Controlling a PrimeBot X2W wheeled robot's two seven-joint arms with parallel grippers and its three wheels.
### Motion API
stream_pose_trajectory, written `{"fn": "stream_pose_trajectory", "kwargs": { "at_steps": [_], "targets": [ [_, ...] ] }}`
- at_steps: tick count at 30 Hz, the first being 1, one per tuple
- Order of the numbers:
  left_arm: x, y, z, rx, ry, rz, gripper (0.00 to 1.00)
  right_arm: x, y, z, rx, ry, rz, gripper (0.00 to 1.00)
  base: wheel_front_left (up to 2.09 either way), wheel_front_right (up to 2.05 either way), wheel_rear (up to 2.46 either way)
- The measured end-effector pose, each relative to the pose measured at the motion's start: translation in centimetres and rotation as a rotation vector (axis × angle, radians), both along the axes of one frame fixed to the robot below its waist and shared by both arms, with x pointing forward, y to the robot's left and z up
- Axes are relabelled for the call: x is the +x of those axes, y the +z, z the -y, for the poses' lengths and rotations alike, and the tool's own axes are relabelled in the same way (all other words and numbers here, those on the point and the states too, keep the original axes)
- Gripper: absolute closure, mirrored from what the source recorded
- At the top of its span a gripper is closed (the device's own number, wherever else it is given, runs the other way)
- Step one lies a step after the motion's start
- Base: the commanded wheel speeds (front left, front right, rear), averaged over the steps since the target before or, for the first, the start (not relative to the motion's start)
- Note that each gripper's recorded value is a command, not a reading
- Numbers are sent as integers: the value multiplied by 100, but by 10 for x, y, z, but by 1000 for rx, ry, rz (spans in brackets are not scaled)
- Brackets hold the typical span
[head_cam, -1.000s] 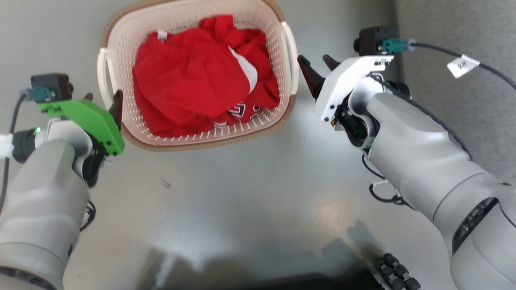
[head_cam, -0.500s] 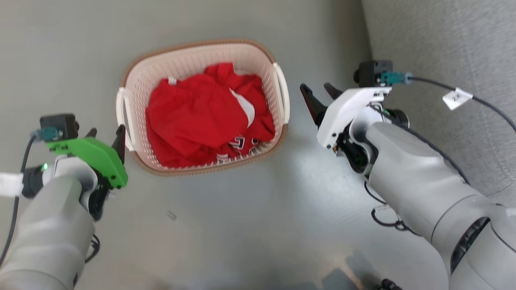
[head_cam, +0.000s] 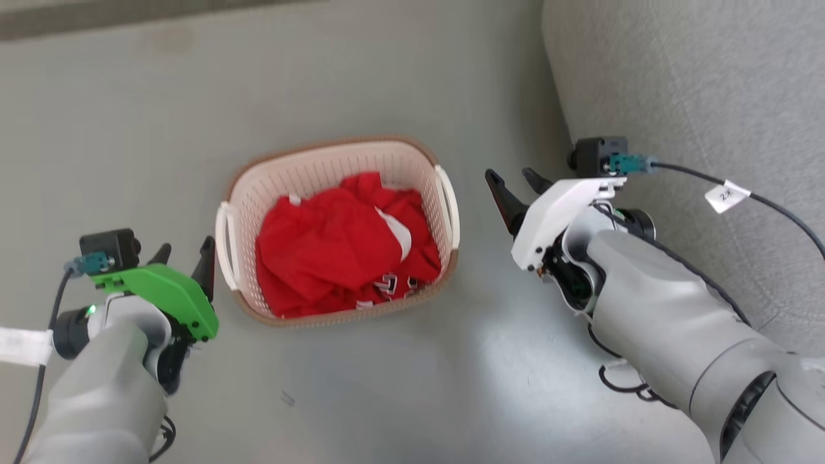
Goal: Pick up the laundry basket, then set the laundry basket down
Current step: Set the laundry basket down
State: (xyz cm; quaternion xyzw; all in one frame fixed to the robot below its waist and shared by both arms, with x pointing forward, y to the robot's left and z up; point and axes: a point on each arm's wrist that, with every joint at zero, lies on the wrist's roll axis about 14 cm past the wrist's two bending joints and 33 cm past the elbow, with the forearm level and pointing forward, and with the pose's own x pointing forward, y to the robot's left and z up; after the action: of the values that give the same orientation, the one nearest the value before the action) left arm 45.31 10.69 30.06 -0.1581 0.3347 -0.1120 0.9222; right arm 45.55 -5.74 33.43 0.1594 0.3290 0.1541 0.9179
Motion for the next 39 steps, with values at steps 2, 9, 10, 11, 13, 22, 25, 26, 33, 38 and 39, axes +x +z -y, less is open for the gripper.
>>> {"fn": "stream_pose_trajectory", "kwargs": {
  "at_steps": [2, 9, 10, 11, 13, 22, 25, 26, 33, 38, 39],
  "targets": [
    [-2, 9, 0, -5, 6, 23, 0, -4, 6, 0, -1, 0, 18, 0, 0, 0, 0],
    [-13, 34, -5, -7, 20, 76, 0, -23, 22, 0, 4, -2, 43, 0, 0, 0, 0],
    [-14, 38, -6, -8, 23, 84, 0, -24, 24, 0, 5, -3, 50, 0, 0, 0, 0],
    [-15, 42, -7, -11, 26, 94, 0, -25, 27, 0, 5, -4, 57, 0, 0, 0, 0],
    [-17, 49, -7, -15, 30, 115, 0, -28, 33, -1, 4, -3, 73, 0, 0, 0, 0],
    [-7, 98, -16, -44, 75, 254, 0, -13, 77, 7, 22, -29, 201, 0, 0, 0, 0],
    [-2, 116, -23, -43, 92, 310, 0, -6, 95, 9, 19, -27, 258, 0, 0, 0, 0],
    [-2, 121, -24, -40, 96, 324, 0, -3, 101, 9, 19, -26, 279, 0, 0, 0, 0],
    [-11, 140, -31, -53, 135, 389, 0, 8, 149, 8, 38, -31, 426, 0, 0, 0, 0],
    [-12, 159, -31, -51, 140, 459, 0, 1, 161, 11, 39, -49, 482, 0, 0, 0, 0],
    [-13, 162, -32, -52, 143, 470, 0, 0, 162, 11, 42, -51, 491, 0, 0, 0, 0]
  ]
}}
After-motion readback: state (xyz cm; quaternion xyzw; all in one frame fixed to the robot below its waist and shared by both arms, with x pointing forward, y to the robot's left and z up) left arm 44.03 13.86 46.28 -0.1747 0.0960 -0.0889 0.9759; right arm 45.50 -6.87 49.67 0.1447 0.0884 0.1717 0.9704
